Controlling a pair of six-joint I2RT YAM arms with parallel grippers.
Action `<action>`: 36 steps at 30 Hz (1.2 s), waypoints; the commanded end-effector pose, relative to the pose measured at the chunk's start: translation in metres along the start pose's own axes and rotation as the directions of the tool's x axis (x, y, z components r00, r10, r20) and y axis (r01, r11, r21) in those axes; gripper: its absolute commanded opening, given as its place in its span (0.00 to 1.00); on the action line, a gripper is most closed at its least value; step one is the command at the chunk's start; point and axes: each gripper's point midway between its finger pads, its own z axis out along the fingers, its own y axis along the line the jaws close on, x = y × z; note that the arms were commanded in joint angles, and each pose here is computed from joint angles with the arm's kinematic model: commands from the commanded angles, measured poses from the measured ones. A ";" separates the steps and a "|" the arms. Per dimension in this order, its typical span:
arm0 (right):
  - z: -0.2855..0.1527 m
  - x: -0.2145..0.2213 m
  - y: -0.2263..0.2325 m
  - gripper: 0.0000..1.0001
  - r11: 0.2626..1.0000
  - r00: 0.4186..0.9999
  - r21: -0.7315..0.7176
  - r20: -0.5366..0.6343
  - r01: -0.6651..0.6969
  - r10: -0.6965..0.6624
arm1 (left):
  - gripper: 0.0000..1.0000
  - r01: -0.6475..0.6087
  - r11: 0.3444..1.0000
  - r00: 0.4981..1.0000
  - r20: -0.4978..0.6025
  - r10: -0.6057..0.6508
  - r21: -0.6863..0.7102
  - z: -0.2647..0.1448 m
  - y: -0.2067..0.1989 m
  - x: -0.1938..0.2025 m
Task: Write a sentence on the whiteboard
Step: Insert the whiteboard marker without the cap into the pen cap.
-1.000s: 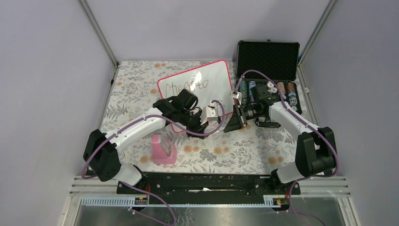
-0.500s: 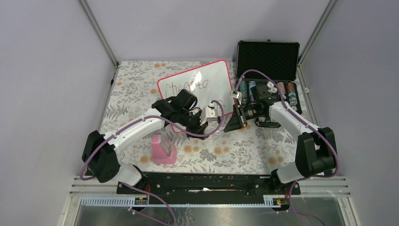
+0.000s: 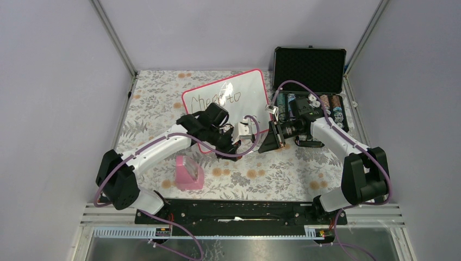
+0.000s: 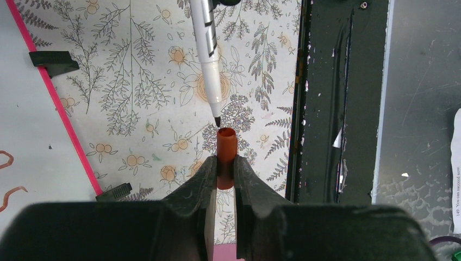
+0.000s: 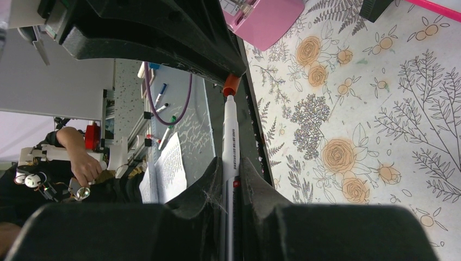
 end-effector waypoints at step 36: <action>0.018 -0.001 0.009 0.00 0.996 0.994 0.009 -0.065 0.094 -0.093 | 0.00 -0.024 1.000 0.998 0.065 0.024 -0.007 -0.004 0.004 -0.028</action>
